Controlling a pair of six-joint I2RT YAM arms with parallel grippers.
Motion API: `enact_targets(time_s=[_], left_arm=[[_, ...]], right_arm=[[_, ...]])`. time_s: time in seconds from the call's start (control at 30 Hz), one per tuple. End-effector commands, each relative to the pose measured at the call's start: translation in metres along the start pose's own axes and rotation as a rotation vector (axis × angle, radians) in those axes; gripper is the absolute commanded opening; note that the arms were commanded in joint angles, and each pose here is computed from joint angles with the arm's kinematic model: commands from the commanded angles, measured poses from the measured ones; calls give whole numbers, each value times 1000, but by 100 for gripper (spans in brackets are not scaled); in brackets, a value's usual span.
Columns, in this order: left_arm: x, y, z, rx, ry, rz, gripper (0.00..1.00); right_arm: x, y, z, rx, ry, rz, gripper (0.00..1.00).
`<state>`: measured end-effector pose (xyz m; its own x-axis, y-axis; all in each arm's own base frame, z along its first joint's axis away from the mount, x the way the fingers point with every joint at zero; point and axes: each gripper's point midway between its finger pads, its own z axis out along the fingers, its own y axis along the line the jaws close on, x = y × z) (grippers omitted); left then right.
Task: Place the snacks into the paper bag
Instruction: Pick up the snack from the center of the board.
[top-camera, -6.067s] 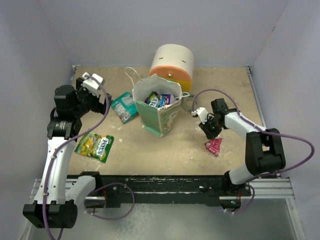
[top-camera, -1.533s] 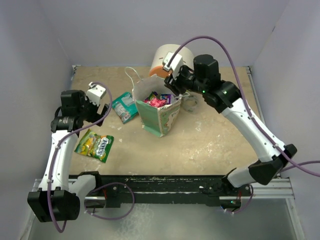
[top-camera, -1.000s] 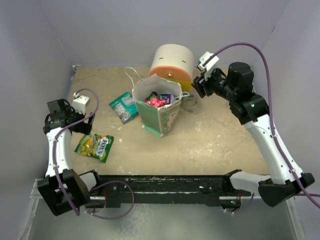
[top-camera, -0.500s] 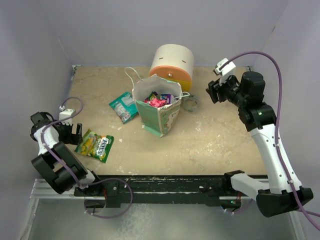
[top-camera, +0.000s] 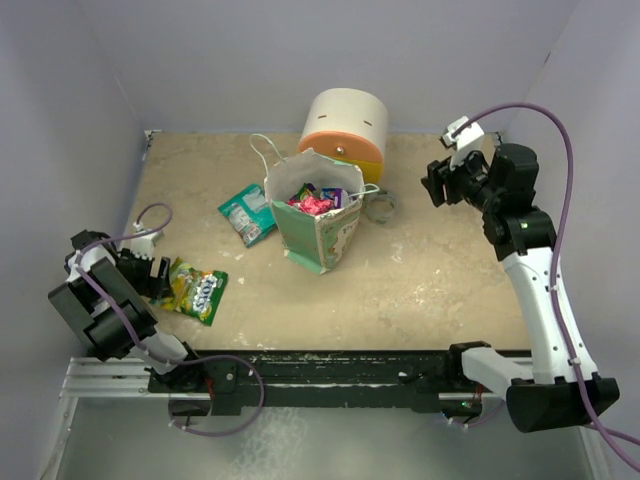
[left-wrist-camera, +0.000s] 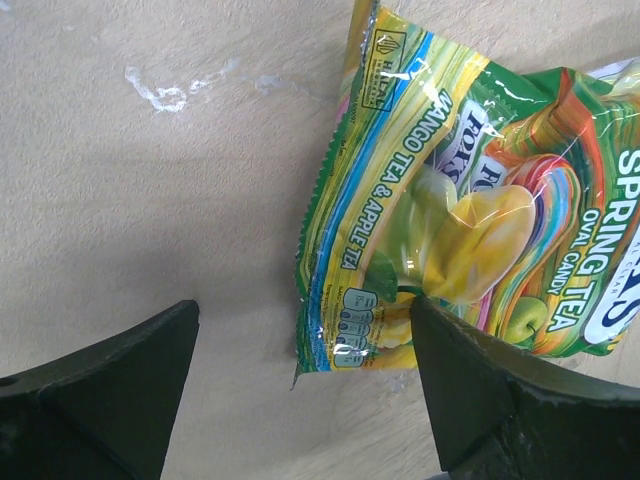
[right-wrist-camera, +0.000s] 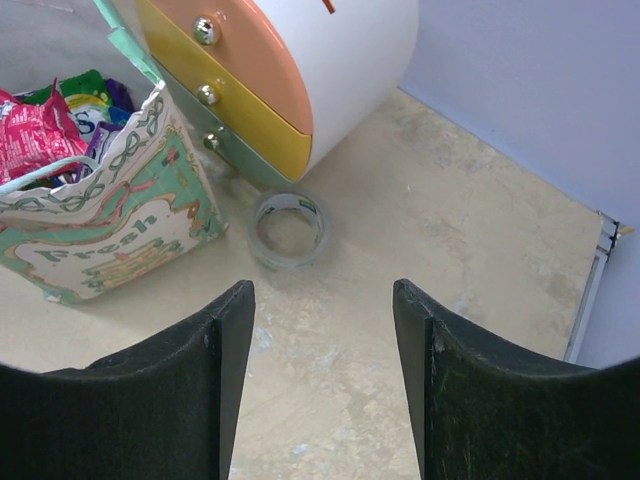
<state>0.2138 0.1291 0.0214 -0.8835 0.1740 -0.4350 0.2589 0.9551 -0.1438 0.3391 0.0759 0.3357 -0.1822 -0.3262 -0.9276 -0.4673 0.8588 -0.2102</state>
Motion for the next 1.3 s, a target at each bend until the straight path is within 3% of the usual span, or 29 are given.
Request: enact_targets(time_s=[0.0,0.2,0.5,0.63,1.27], left_arm=[[2,-7,8,73,-11,29,86],[8,-18,15,144,7,12,72],[9,-17,18,155,10,15,62],[8,-16,21,159,2,12,52],[-42,-21,8,182,-101,47,11]], right_arm=[[-13,0,-2,-14,-64,8,60],[-8,0,-1,-12,-64,9,61],[-3,0,1,-11,-54,11,61],[-2,-1,2,-11,-51,12,61],[0,-4,4,-9,-44,13,62]])
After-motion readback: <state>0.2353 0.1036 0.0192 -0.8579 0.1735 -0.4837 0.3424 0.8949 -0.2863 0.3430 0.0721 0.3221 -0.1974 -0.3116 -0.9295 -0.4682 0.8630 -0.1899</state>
